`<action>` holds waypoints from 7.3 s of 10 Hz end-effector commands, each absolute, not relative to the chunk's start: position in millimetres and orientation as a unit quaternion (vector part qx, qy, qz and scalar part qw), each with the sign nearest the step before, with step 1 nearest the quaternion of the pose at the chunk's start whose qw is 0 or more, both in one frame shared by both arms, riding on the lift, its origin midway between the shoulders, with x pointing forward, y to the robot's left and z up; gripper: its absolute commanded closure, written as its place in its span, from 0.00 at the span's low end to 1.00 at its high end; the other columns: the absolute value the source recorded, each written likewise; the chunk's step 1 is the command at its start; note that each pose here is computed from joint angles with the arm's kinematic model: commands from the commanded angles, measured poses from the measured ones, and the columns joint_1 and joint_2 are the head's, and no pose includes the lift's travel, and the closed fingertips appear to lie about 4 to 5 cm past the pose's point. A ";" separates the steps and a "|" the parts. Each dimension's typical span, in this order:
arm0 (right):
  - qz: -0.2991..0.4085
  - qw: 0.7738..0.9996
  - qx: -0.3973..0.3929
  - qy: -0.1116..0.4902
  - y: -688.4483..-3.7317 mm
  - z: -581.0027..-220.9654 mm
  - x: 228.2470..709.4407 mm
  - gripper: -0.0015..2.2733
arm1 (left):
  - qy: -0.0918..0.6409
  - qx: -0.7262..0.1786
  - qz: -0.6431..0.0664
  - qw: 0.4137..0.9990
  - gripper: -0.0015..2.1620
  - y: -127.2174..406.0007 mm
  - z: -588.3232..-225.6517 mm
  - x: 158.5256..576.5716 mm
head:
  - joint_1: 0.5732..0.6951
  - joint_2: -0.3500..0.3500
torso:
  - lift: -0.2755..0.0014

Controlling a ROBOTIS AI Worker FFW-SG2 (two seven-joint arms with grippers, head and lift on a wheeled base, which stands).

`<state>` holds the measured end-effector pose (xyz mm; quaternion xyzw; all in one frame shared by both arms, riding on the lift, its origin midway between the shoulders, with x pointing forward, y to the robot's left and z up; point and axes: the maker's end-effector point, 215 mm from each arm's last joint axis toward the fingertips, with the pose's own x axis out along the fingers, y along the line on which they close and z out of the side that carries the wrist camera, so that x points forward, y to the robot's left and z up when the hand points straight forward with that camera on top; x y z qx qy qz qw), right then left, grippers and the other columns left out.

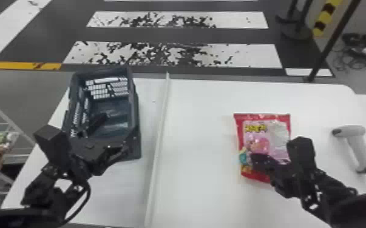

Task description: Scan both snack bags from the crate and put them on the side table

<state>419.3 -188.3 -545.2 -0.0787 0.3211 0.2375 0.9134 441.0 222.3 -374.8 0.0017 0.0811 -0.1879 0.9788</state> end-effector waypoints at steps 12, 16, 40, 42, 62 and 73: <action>0.283 0.917 -0.080 0.270 -119.5 -492.5 437.1 0.99 | 0.081 0.001 -0.192 0.978 0.04 217.9 -375.0 440.7 | 1.00 0.66 | 0.68; 0.259 0.914 -0.095 0.297 -137.6 -516.5 463.7 0.99 | 0.083 0.002 -0.190 0.978 0.04 221.6 -376.2 440.3 | 1.00 0.67 | 0.68; 0.154 0.931 -0.021 0.330 -265.5 -524.8 413.2 0.99 | 0.086 0.002 -0.193 0.977 0.04 221.0 -379.5 440.9 | 1.00 0.43 | 0.68; 0.149 0.928 -0.023 0.341 -269.9 -552.2 411.2 0.99 | 0.086 0.001 -0.194 0.977 0.04 218.6 -379.6 442.6 | 1.00 0.41 | 0.68; 0.113 0.961 0.012 0.252 -303.9 -459.8 448.4 0.99 | 0.086 -0.002 -0.195 0.977 0.05 218.6 -381.1 440.2 | 1.00 0.36 | 0.68; 0.198 0.924 -0.016 0.328 -221.6 -523.2 489.2 0.99 | 0.086 0.002 -0.193 0.977 0.05 222.5 -378.1 437.7 | 1.00 0.50 | 0.68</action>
